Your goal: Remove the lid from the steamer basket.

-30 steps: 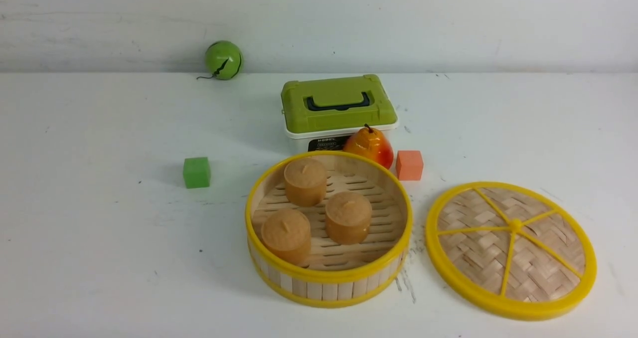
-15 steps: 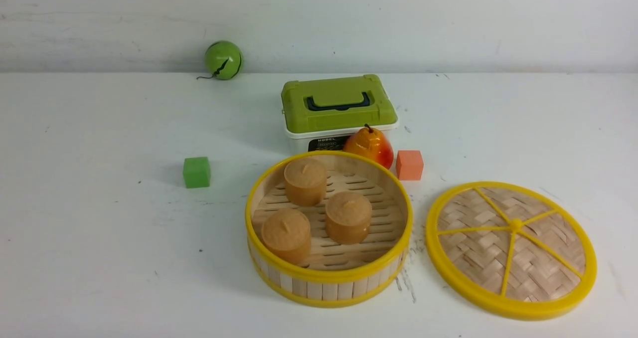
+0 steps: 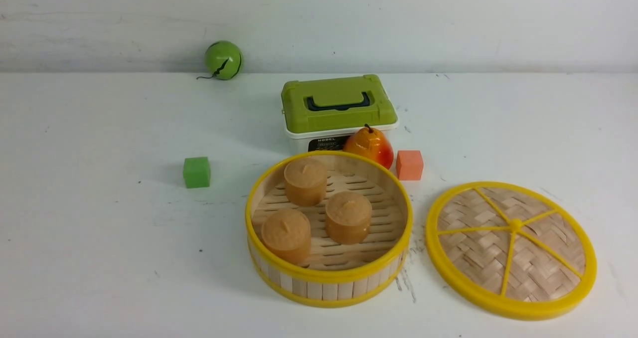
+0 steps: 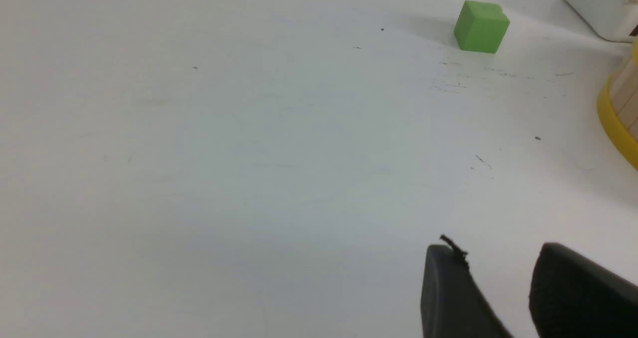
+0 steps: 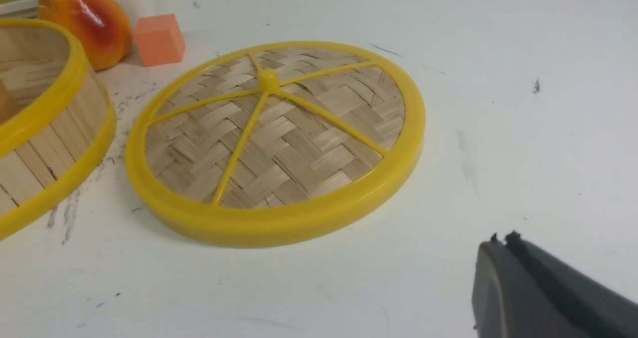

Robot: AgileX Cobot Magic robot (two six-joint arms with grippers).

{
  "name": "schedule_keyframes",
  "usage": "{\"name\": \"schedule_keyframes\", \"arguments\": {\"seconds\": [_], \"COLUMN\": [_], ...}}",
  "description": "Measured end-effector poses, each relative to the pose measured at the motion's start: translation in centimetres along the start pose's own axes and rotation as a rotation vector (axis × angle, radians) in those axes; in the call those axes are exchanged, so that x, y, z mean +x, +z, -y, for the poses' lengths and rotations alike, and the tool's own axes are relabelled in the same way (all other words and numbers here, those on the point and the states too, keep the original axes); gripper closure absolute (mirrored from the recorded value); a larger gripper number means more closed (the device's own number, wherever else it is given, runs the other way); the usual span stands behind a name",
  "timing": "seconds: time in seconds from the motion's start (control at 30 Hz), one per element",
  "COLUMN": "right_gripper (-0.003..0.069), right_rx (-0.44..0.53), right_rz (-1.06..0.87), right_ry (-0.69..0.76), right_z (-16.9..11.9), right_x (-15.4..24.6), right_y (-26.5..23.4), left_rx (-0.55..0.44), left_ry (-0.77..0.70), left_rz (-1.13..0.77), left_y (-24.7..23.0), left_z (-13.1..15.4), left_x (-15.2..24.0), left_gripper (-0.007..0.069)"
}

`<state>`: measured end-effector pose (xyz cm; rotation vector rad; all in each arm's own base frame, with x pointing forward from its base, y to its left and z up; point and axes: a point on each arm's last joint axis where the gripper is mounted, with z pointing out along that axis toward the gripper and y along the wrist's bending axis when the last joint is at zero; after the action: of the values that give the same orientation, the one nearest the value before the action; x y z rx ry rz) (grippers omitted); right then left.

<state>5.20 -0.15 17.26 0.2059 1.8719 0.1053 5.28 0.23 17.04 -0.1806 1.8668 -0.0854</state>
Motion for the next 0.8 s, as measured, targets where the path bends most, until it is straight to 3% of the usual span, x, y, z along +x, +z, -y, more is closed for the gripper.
{"name": "schedule_keyframes", "arguments": {"seconds": [0.8], "right_gripper": [0.0652], "right_rx": [-0.001], "right_rz": [-0.001], "right_ry": [0.003], "right_z": [-0.01], "right_x": [0.01], "right_y": [0.0], "left_rx": [0.0], "left_ry": [0.0], "left_rz": [0.0], "left_y": [0.0], "left_z": [0.0], "left_x": [0.0], "left_gripper": [0.0386]}}
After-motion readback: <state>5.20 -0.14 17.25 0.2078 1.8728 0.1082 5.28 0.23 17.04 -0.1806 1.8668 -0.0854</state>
